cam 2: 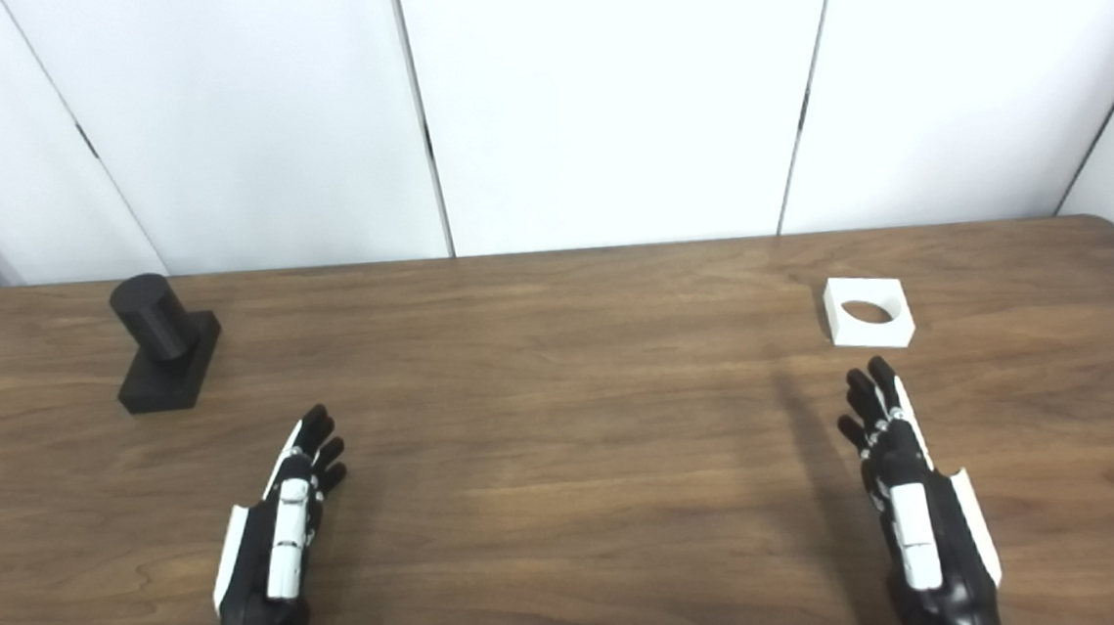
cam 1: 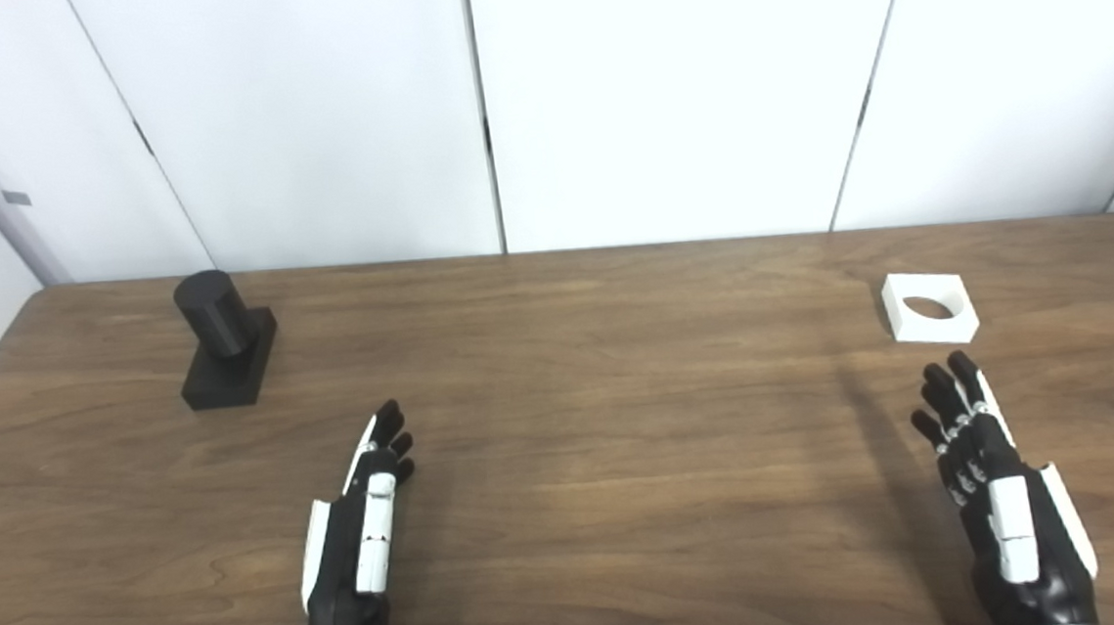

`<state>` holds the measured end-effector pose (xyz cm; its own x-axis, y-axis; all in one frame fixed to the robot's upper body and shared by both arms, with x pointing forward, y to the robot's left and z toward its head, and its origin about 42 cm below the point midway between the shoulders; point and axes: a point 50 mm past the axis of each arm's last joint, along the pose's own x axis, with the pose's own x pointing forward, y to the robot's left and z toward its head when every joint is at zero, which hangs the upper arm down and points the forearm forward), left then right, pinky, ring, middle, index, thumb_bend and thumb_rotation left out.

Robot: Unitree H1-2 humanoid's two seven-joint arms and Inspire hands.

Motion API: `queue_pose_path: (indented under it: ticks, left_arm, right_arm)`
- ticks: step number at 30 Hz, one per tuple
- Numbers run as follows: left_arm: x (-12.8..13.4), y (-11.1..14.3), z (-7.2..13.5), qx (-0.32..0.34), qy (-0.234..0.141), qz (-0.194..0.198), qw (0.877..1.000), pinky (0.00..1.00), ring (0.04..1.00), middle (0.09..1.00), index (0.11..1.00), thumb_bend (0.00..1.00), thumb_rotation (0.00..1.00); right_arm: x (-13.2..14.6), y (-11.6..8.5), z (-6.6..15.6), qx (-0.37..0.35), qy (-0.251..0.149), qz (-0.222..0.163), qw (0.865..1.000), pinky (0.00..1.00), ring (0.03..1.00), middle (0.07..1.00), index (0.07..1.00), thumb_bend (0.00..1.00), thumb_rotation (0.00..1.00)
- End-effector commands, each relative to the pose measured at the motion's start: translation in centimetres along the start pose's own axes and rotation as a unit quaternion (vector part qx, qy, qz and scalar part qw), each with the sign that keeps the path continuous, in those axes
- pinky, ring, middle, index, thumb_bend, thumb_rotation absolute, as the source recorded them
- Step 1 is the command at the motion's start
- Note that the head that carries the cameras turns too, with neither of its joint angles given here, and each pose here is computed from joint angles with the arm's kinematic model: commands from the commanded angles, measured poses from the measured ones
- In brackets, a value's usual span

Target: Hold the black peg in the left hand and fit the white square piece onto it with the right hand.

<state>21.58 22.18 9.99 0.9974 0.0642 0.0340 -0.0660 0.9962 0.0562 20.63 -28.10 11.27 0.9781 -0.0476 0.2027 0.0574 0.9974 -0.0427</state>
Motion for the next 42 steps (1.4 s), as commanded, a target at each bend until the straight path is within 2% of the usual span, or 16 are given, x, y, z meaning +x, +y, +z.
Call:
queue_pose_path:
  ticks: [1, 8, 12, 14, 17, 19, 22, 23, 25, 27, 29, 32, 33, 36, 39, 42]
  left_arm:
    - [-2.1, -1.6, -0.2, -0.026, 0.018, 0.009, 0.999, 0.91, 0.941, 0.97, 0.961, 0.48, 0.98]
    - [-2.3, -1.6, 0.1, 0.009, 0.018, 0.01, 1.0, 0.87, 0.922, 0.95, 0.951, 0.49, 0.95]
    - [-2.7, -1.4, 0.9, 0.039, 0.014, 0.019, 0.999, 0.87, 0.932, 0.951, 0.948, 0.46, 0.92]
    - [-2.8, -1.1, 1.4, 0.053, 0.013, 0.029, 0.998, 0.85, 0.925, 0.946, 0.932, 0.42, 0.78]
    - [-2.5, -0.3, 2.6, 0.061, 0.003, 0.05, 0.997, 0.83, 0.926, 0.938, 0.939, 0.42, 0.63]
    - [-2.3, 0.6, 3.9, 0.097, -0.011, 0.069, 0.993, 0.81, 0.899, 0.924, 0.932, 0.42, 0.58]
    - [-1.8, 2.1, 5.9, 0.125, -0.007, 0.098, 0.987, 0.8, 0.867, 0.908, 0.927, 0.44, 0.49]
    - [-1.7, 2.4, 6.4, 0.129, -0.003, 0.106, 0.986, 0.74, 0.847, 0.899, 0.923, 0.47, 0.47]
    - [-1.3, 3.5, 7.6, 0.174, 0.007, 0.125, 0.977, 0.67, 0.826, 0.895, 0.925, 0.52, 0.46]
    - [-1.0, 4.3, 8.4, 0.211, 0.015, 0.142, 0.967, 0.71, 0.848, 0.893, 0.921, 0.59, 0.48]
    - [-0.6, 5.2, 9.0, 0.245, 0.019, 0.156, 0.957, 0.85, 0.899, 0.91, 0.93, 0.62, 0.49]
    - [-0.1, 6.5, 9.5, 0.28, 0.025, 0.175, 0.943, 0.95, 0.924, 0.941, 0.945, 0.66, 0.5]
    - [0.1, 6.8, 9.6, 0.292, 0.028, 0.181, 0.939, 0.94, 0.928, 0.946, 0.944, 0.68, 0.51]
    - [0.8, 7.6, 9.9, 0.314, 0.038, 0.197, 0.928, 0.84, 0.918, 0.943, 0.947, 0.71, 0.54]
    - [1.7, 8.3, 10.1, 0.319, 0.049, 0.212, 0.922, 0.77, 0.915, 0.952, 0.954, 0.75, 0.53]
    - [2.8, 9.2, 10.4, 0.339, 0.062, 0.234, 0.909, 0.7, 0.888, 0.943, 0.943, 0.78, 0.51]
  right_arm:
    - [-1.5, 0.1, -2.0, 0.007, 0.04, -0.007, 0.999, 0.94, 0.974, 0.96, 1.0, 0.59, 0.99]
    - [-1.6, 0.0, -1.8, 0.006, 0.04, -0.005, 0.999, 0.94, 0.975, 0.962, 1.0, 0.59, 0.99]
    - [-1.9, -0.1, -1.4, 0.002, 0.04, -0.003, 0.999, 0.95, 0.983, 0.965, 1.0, 0.58, 1.0]
    - [-2.2, -0.2, -1.2, -0.001, 0.04, -0.004, 0.999, 0.95, 0.98, 0.962, 1.0, 0.58, 1.0]
    - [-2.3, -0.4, -1.2, 0.004, 0.037, -0.004, 0.999, 0.95, 0.982, 0.968, 1.0, 0.59, 1.0]
    - [-2.5, -0.5, -1.2, 0.01, 0.038, -0.005, 0.999, 0.96, 0.982, 0.967, 1.0, 0.58, 1.0]
    - [-2.5, -0.5, -1.2, 0.014, 0.04, -0.007, 0.999, 0.96, 0.98, 0.961, 1.0, 0.58, 0.99]
    - [-2.5, -0.4, -1.2, 0.014, 0.041, -0.007, 0.999, 0.96, 0.98, 0.959, 1.0, 0.59, 0.99]
    - [-2.5, -0.4, -1.2, 0.009, 0.042, -0.003, 0.999, 0.97, 0.981, 0.96, 1.0, 0.59, 0.99]
    - [-2.5, -0.3, -1.2, 0.004, 0.041, -0.001, 0.999, 0.97, 0.982, 0.961, 1.0, 0.59, 1.0]
    - [-2.5, -0.2, -1.2, 0.003, 0.042, -0.002, 0.999, 0.97, 0.988, 0.964, 1.0, 0.59, 1.0]
    - [-2.5, -0.2, -1.3, 0.007, 0.045, -0.004, 0.999, 0.98, 0.99, 0.967, 1.0, 0.59, 1.0]
    - [-2.5, -0.2, -1.3, 0.01, 0.045, -0.005, 0.999, 0.98, 0.99, 0.965, 1.0, 0.59, 1.0]
    - [-2.4, -0.3, -1.4, 0.014, 0.046, -0.005, 0.999, 0.99, 0.992, 0.964, 1.0, 0.61, 0.99]
    - [-2.4, -0.4, -1.3, 0.014, 0.043, 0.0, 0.999, 1.0, 0.999, 0.976, 1.0, 0.63, 1.0]
    - [-2.4, -0.4, -1.3, 0.022, 0.041, 0.001, 0.999, 1.0, 1.0, 0.971, 1.0, 0.64, 1.0]
